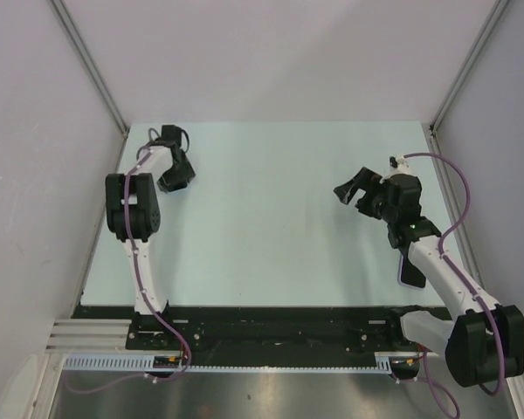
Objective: Take the phone out of the phone case
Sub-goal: Move the phone to the center of the board.
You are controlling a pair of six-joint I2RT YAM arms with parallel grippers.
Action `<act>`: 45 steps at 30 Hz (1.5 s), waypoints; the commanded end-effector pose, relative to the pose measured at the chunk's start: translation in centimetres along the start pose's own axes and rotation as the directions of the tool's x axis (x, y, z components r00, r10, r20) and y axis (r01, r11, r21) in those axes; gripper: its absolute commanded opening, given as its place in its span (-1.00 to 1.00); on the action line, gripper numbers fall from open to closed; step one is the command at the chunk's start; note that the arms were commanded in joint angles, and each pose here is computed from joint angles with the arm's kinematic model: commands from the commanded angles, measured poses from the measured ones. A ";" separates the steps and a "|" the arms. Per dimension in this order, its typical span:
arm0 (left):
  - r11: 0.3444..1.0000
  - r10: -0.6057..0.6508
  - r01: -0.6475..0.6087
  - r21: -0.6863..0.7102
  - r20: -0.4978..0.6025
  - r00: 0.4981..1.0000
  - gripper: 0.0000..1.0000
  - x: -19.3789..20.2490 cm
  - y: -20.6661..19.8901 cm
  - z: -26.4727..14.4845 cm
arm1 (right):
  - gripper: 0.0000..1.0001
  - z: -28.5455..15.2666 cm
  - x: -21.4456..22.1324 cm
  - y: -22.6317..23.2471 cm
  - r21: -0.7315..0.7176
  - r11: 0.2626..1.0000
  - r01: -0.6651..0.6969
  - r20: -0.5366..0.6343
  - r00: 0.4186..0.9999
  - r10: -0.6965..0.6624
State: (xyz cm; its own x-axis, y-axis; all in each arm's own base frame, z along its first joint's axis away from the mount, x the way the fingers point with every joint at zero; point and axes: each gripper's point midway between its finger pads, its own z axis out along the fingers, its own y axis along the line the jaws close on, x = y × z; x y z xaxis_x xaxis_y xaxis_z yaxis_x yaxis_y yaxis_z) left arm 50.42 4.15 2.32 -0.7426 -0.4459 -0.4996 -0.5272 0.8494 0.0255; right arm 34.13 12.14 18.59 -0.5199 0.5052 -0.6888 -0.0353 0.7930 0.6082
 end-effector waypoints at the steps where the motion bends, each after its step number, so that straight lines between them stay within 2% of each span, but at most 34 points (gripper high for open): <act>1: 0.988 0.115 -0.099 0.119 -0.134 0.984 0.18 9.0 -4.3 -5.4 | 0.99 -1.6 0.4 1.0 -0.015 1.000 -0.001 -0.013 1.000 0.001; 6: 0.977 0.137 -0.108 0.184 -0.154 0.978 0.17 15.8 -7.0 -9.5 | 0.99 -3.3 1.7 -1.1 0.095 0.995 -0.032 -0.049 0.998 0.037; 7: 0.977 0.155 -0.126 0.171 -0.171 0.973 0.17 17.6 -6.6 -9.7 | 0.99 -3.4 1.9 -1.3 0.103 0.994 -0.038 -0.060 0.997 0.045; 8: 0.968 0.197 -0.165 0.189 -0.163 0.967 0.18 19.2 -7.5 -10.7 | 1.00 -3.6 2.3 -1.3 0.105 0.994 -0.039 -0.074 0.996 0.047; 12: 0.960 0.221 -0.181 0.213 -0.183 0.958 0.20 23.8 -8.1 -13.2 | 0.99 -5.0 2.9 -1.2 0.102 0.994 -0.046 -0.099 0.994 0.056; 16: 0.938 0.277 -0.219 0.268 -0.202 0.940 0.23 28.4 -9.0 -16.0 | 1.00 -6.6 2.7 -0.8 0.098 0.994 -0.041 -0.076 0.996 0.048; 17: 0.919 0.323 -0.255 0.299 -0.204 0.924 0.26 30.2 -9.7 -17.1 | 0.99 -6.8 2.7 -0.9 0.108 0.993 -0.041 -0.072 0.996 0.049; 19: 0.911 0.338 -0.263 0.318 -0.209 0.918 0.32 31.6 -10.3 -18.3 | 0.99 -7.1 3.0 -1.1 0.121 0.992 -0.043 -0.077 0.996 0.053; 20: 0.894 0.372 -0.289 0.343 -0.206 0.905 0.48 33.0 -10.9 -19.2 | 0.99 -7.3 3.1 -1.1 0.123 0.991 -0.046 -0.076 0.996 0.055; 22: 0.876 0.400 -0.308 0.371 -0.201 0.894 0.73 33.8 -11.6 -20.2 | 1.00 -7.5 3.3 -1.2 0.137 0.990 -0.044 -0.078 0.995 0.056; 23: 0.869 0.415 -0.324 0.375 -0.194 0.889 0.92 34.1 -11.8 -20.7 | 0.99 -7.7 3.3 -1.2 0.138 0.989 -0.046 -0.076 0.996 0.057; 24: 0.866 0.424 -0.338 0.369 -0.182 0.887 0.99 34.0 -11.7 -20.8 | 0.99 -7.8 3.5 -1.3 0.141 0.989 -0.044 -0.079 0.995 0.056; 28: 0.835 0.484 -0.423 0.351 -0.106 0.868 1.00 32.5 -11.3 -21.1 | 0.99 -8.4 3.3 -1.4 0.154 0.987 -0.043 -0.061 0.997 0.053; 29: 0.790 0.556 -0.497 0.360 -0.079 0.827 1.00 32.4 -11.2 -21.0 | 0.99 -8.5 3.4 -1.5 0.159 0.986 -0.044 -0.064 0.996 0.055; 32: 0.751 0.624 -0.588 0.302 -0.033 0.780 0.99 31.1 -10.7 -20.7 | 1.00 -8.6 3.5 -1.7 0.169 0.985 -0.045 -0.060 0.997 0.056; 35: 0.767 0.611 -0.592 0.248 0.001 0.792 0.99 29.5 -10.5 -20.0 | 0.99 -8.6 3.6 -1.5 0.168 0.984 -0.049 -0.062 0.996 0.060; 40: 0.781 0.602 -0.574 0.247 -0.051 0.797 1.00 29.5 -11.4 -17.8 | 1.00 -8.5 3.9 -0.6 0.153 0.986 -0.059 -0.059 0.996 0.069; 45: 0.776 0.591 -0.540 0.324 -0.079 0.803 1.00 30.4 -13.1 -17.3 | 0.99 -8.5 4.0 -0.5 0.169 0.984 -0.058 -0.046 0.997 0.067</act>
State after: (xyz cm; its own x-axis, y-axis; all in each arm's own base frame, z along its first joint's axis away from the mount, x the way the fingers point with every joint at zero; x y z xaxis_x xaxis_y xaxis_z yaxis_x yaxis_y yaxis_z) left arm 26.55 -24.64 2.05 -0.9414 0.1213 -0.3147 0.1141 0.9926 0.0412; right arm 24.70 11.08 18.39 -0.5926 0.5159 -0.6186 0.1137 0.8139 0.5698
